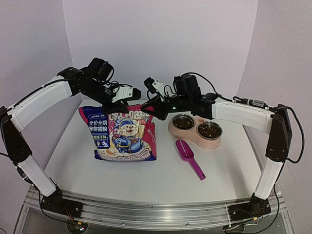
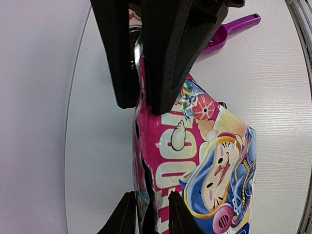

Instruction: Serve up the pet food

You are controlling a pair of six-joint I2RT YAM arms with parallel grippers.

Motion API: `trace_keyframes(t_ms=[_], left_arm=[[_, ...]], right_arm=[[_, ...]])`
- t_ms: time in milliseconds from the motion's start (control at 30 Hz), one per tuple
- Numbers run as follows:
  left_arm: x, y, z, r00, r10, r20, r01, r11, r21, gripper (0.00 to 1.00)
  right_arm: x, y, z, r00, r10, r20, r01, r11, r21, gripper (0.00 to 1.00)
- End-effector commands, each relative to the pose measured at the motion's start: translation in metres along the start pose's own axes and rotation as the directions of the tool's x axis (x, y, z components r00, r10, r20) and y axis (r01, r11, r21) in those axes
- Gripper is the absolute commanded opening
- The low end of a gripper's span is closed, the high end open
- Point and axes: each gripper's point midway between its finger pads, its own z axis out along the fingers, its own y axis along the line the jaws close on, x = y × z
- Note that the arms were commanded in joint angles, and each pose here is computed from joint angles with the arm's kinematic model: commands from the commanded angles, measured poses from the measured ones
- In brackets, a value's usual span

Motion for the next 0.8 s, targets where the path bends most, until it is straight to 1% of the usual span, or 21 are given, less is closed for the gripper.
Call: trace_keyframes(t_ms=[0,67,133,200,367,433,467,500,567,633,700,767], left_arm=[[-0.018,0.011,-0.029,0.997,0.024,0.074,-0.018,0.996,-0.083,0.27],[-0.021,0.013,-0.031,0.996,0.023,0.082,-0.016,0.996,-0.089,0.28],[-0.022,0.014,-0.033,0.996,0.021,0.085,-0.013,0.996,-0.094,0.33],[-0.025,0.015,-0.037,0.995,0.022,0.093,-0.013,0.995,-0.096,0.39],[-0.037,0.014,-0.053,0.991,0.019,0.136,-0.006,0.995,-0.097,0.57],[-0.046,0.017,-0.066,0.984,-0.001,0.178,0.023,0.993,-0.117,0.63],[-0.053,0.020,-0.075,0.977,-0.018,0.211,0.046,0.990,-0.130,0.66],[-0.061,0.025,-0.088,0.967,-0.037,0.254,0.079,0.985,-0.154,0.67],[-0.074,0.037,-0.113,0.932,-0.110,0.345,0.180,0.968,-0.176,0.70],[-0.079,0.057,-0.141,0.884,-0.185,0.429,0.300,0.928,-0.219,0.70],[-0.069,0.077,-0.159,0.819,-0.301,0.489,0.460,0.853,-0.245,0.70],[-0.049,0.096,-0.174,0.753,-0.387,0.532,0.590,0.755,-0.285,0.70]], right_arm=[[-0.038,0.010,-0.014,0.993,-0.042,0.108,0.045,0.999,-0.023,0.22],[-0.039,0.011,-0.014,0.993,-0.042,0.112,0.045,0.999,-0.027,0.25],[-0.040,0.011,-0.014,0.993,-0.043,0.113,0.046,0.998,-0.030,0.30],[-0.040,0.012,-0.016,0.993,-0.045,0.113,0.049,0.998,-0.028,0.38],[-0.046,0.017,-0.028,0.989,-0.072,0.127,0.076,0.997,-0.023,0.65],[-0.056,0.022,-0.037,0.985,-0.082,0.150,0.087,0.996,-0.032,0.82],[-0.064,0.027,-0.042,0.982,-0.085,0.168,0.093,0.995,-0.044,0.95],[-0.073,0.031,-0.049,0.979,-0.081,0.188,0.094,0.994,-0.059,0.98],[-0.096,0.039,-0.065,0.969,-0.079,0.236,0.098,0.993,-0.071,0.98],[-0.118,0.036,-0.083,0.957,-0.080,0.279,0.089,0.996,-0.020,0.98],[-0.131,0.008,-0.105,0.950,-0.050,0.309,0.017,0.994,0.108,0.98],[-0.129,-0.035,-0.128,0.944,0.034,0.329,-0.118,0.964,0.237,0.98]])
